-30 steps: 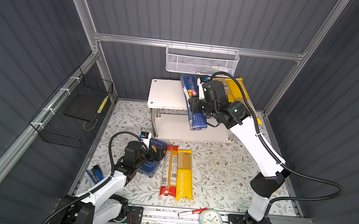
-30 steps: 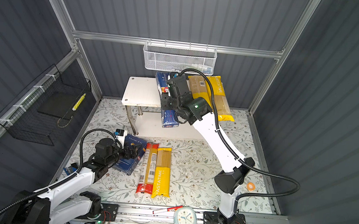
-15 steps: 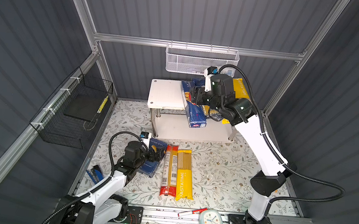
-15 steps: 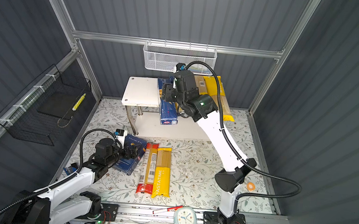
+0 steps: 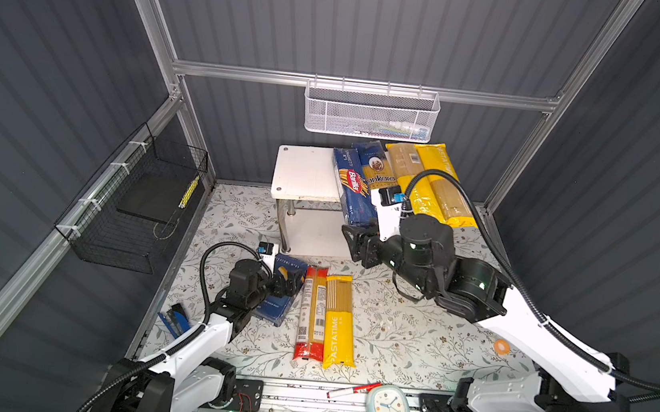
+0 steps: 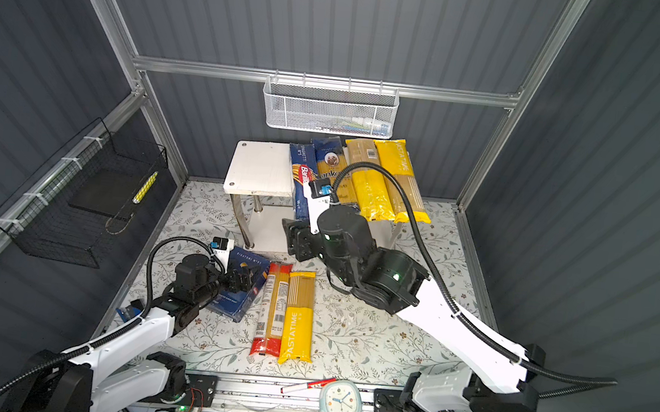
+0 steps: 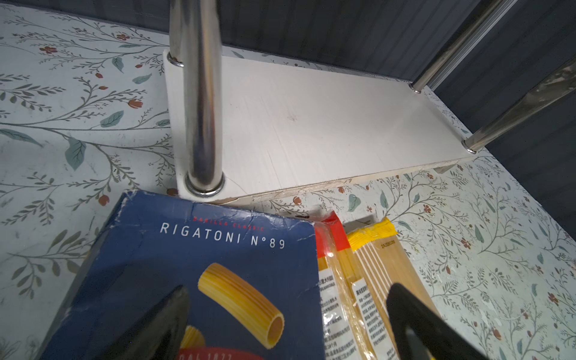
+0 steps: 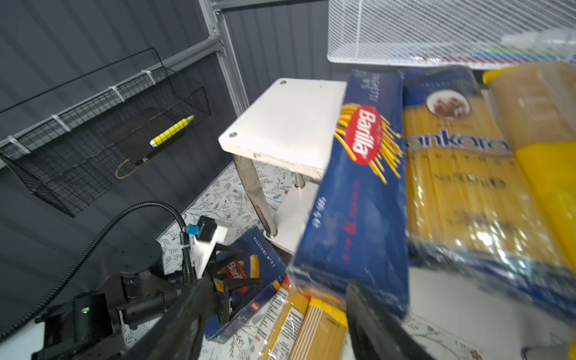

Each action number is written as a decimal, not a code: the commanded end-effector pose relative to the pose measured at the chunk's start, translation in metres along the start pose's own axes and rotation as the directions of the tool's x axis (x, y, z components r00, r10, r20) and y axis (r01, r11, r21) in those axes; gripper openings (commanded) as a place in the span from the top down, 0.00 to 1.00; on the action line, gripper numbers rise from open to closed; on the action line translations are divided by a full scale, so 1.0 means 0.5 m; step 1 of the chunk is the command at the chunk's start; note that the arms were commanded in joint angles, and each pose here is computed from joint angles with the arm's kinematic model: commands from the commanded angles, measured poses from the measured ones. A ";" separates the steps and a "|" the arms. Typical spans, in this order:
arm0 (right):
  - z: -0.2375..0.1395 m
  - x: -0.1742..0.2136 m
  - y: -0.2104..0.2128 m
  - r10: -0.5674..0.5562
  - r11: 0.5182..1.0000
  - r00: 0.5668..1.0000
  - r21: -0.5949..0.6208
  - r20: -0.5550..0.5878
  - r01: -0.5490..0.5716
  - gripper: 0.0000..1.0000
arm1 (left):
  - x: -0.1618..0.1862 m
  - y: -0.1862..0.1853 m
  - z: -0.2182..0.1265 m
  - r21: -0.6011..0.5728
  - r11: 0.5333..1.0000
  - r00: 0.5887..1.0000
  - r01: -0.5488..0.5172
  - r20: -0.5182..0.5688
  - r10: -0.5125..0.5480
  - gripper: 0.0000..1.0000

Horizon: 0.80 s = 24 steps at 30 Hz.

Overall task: Place and organize the pasta boxes and bags onto the shelf
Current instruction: 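Lower the Barilla box onto the top shelf beside the Ankara pack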

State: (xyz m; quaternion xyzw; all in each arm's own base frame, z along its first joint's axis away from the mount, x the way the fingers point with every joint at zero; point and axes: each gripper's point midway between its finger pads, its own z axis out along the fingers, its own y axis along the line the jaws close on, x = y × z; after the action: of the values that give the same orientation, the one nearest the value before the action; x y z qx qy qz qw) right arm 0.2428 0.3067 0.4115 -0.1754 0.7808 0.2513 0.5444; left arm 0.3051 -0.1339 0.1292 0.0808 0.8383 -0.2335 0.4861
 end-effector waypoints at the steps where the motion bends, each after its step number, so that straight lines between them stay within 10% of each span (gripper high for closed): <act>1: -0.016 -0.011 -0.002 0.095 0.995 0.989 -0.027 0.110 -0.092 0.43 | -0.002 0.005 0.003 -0.012 1.000 1.000 -0.003 0.015 0.003 0.00; 10: -0.009 0.024 -0.056 0.064 0.995 0.993 0.067 0.104 -0.071 0.71 | 0.006 0.002 0.015 0.005 1.000 1.000 0.004 -0.005 -0.004 0.00; 24: 0.081 0.031 -0.059 0.091 0.996 0.995 0.010 0.049 -0.092 0.75 | 0.018 0.013 0.031 -0.012 1.000 1.000 0.005 -0.030 -0.005 0.00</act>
State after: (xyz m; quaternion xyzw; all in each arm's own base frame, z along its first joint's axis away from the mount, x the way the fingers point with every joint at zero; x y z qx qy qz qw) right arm 0.2804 0.2928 0.3713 -0.1191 0.7834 0.2585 0.5525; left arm 0.3112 -0.1340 0.1038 0.0756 0.8559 -0.2235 0.4602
